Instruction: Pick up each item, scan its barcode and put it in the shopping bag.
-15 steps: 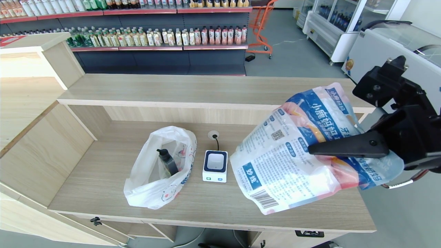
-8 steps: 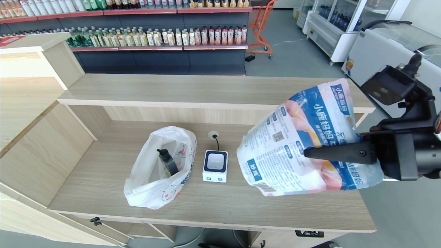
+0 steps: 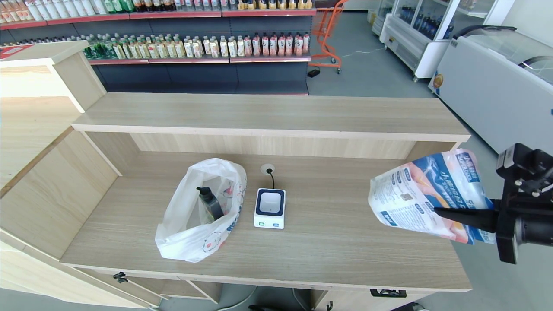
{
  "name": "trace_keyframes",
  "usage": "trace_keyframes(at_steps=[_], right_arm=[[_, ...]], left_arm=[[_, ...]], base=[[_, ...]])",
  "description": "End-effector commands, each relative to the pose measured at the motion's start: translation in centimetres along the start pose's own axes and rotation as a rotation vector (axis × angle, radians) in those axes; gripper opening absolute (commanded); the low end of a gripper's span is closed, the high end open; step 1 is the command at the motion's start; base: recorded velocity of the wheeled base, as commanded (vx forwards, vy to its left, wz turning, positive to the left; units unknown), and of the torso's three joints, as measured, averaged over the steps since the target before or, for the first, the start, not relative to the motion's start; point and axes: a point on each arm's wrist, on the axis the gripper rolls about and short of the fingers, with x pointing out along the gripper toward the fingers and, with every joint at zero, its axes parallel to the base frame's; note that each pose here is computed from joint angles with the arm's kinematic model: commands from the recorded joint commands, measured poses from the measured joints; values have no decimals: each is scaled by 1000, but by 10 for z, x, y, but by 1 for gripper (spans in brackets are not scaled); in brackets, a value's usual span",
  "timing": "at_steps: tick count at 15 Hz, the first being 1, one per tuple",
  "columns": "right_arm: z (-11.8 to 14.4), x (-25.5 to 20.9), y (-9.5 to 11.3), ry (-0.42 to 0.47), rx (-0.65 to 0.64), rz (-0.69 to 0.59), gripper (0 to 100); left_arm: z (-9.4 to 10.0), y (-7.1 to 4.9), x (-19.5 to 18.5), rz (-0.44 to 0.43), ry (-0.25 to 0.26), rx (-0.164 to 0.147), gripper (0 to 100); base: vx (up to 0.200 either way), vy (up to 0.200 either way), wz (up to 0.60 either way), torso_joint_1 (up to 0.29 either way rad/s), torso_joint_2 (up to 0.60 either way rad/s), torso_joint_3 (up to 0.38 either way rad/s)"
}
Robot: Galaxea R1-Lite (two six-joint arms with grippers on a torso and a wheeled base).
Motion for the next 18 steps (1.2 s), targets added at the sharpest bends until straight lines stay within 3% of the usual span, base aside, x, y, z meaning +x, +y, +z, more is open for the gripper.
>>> trace_keyframes(at_steps=[1,9,18], right_arm=[[-4,-8,3,6,-4,-28,0],[-6,-18,14,-8,-6,-28,0],[-11,-18,15,7,183,-34,0]], left_arm=[[0,0,0,0,0,0,100],[0,0,0,0,0,1,100],[0,0,0,0,0,0,100]], base=[[0,0,0,0,0,0],[0,0,0,0,0,0],[0,200,0,4,3,0]])
